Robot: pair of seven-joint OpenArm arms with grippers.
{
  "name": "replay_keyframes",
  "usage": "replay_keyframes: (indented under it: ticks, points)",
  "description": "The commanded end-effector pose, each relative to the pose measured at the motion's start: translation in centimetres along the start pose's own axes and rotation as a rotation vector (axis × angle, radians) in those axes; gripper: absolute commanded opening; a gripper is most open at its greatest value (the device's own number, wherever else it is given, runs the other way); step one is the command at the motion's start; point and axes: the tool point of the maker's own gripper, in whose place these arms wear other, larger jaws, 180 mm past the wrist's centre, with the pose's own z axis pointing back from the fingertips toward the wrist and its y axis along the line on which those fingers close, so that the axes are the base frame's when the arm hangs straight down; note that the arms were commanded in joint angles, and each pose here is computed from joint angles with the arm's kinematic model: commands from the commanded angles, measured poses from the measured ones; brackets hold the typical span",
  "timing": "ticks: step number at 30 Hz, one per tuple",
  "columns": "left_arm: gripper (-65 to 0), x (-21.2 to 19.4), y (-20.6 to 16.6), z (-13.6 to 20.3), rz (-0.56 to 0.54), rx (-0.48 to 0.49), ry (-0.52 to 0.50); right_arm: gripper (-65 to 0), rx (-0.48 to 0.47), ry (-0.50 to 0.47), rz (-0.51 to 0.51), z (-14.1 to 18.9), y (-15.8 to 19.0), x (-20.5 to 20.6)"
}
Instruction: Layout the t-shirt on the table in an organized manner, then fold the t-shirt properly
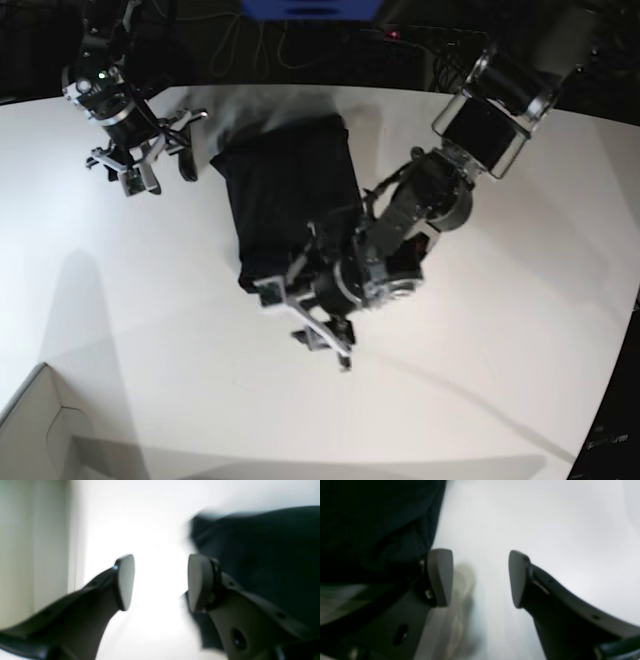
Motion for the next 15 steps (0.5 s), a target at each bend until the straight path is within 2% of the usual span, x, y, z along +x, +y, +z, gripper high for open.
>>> replay_keyframes:
  ticks: [1,3,5,8,12,15]
  points:
    - [-32.5,0.6,1.8,0.7,0.032,0.047,-0.035,-29.5,0.004,-0.058,0.005,0.1,0.0,1.6]
    - [-32.5,-1.0,2.6,1.5,0.117,0.090,-0.011,-29.5,0.001,-0.069,0.008,0.0,-0.2,2.1]
    - [-32.5,-4.3,3.2,2.6,0.213,0.134,0.078,-29.6,0.001,-0.075,0.007,-0.3,-0.2,2.4]
    - [-32.5,-9.1,3.1,4.4,0.371,0.183,0.202,-29.6,0.009,-0.089,-0.020,-0.7,0.5,2.8]
    - [-32.5,-15.3,2.0,7.0,0.578,0.248,0.310,-29.6,0.020,-0.109,-0.059,-1.4,1.5,3.4]
    - [-32.5,-19.2,2.0,9.4,0.679,0.311,0.379,-29.6,0.036,-0.105,-0.102,-1.9,2.6,3.0]
